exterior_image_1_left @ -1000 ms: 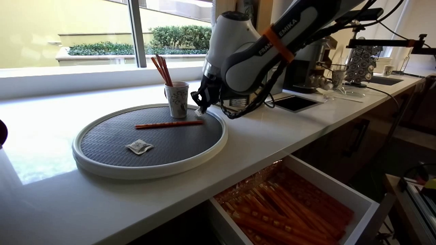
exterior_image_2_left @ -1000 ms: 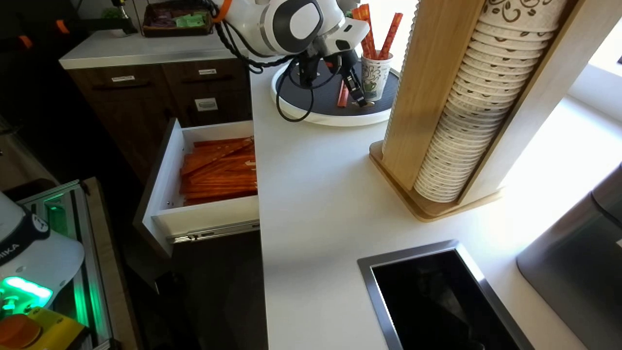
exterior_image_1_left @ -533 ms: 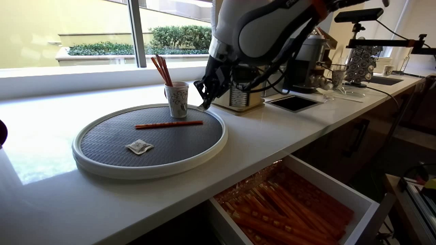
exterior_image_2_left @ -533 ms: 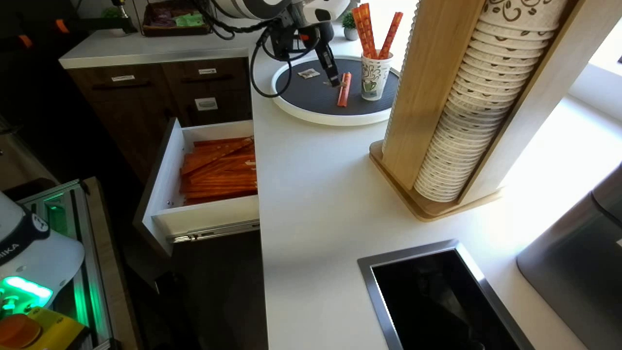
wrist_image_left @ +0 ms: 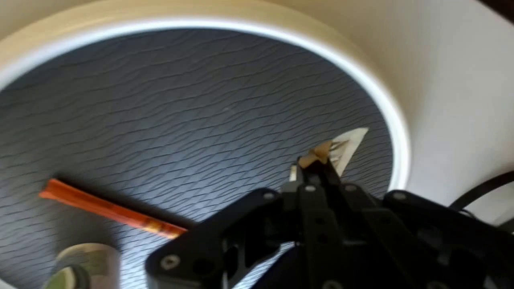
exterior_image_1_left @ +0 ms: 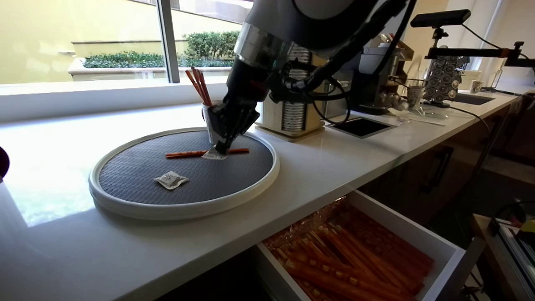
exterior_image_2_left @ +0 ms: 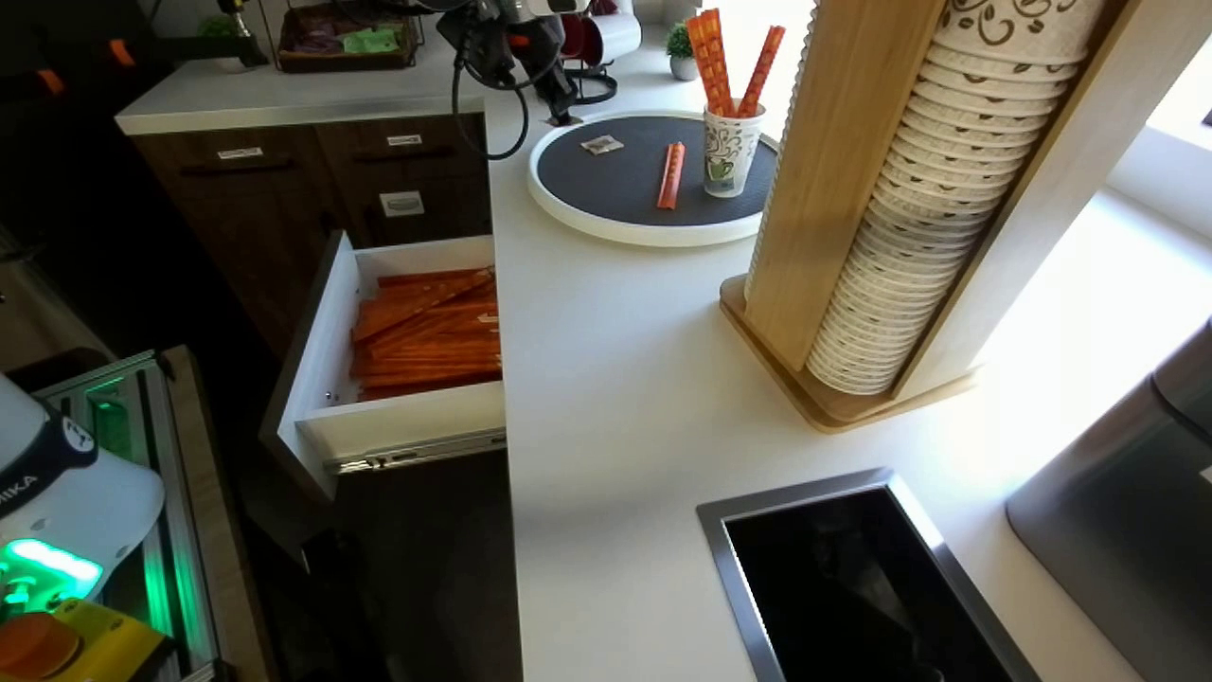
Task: Move the sachets on the tray to the left side of the tray
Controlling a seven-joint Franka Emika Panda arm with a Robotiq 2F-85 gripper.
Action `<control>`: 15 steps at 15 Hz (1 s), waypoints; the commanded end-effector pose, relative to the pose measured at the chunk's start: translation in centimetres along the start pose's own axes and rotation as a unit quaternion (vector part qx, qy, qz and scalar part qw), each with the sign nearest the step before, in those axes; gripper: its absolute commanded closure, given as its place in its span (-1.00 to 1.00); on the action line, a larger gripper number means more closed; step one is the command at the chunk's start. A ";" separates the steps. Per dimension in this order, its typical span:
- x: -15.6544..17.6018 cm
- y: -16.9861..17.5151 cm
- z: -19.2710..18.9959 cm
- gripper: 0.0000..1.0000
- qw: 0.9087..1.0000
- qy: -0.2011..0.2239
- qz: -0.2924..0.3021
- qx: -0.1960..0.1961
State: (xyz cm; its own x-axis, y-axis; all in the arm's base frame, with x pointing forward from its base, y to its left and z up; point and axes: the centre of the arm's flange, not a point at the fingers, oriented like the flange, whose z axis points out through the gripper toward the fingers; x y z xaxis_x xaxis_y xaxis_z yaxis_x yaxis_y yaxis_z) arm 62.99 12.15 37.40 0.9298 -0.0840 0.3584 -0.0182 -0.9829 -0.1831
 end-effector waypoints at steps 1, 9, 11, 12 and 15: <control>1.6 -3.0 3.5 0.98 0.997 0.025 -0.059 0.040; 5.5 -3.0 8.2 0.98 0.991 0.110 -0.068 0.043; 6.0 -2.6 9.0 0.38 0.990 0.117 -0.064 0.041; 6.0 -2.6 9.1 0.26 0.991 0.114 -0.059 0.049; 6.3 -2.5 9.2 -0.20 0.991 0.113 -0.057 0.048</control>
State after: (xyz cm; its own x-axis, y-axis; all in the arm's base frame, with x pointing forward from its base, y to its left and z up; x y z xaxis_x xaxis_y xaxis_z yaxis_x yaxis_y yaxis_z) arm 71.22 15.51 31.94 0.8248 -0.0213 0.5650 0.1164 -0.9715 -0.2065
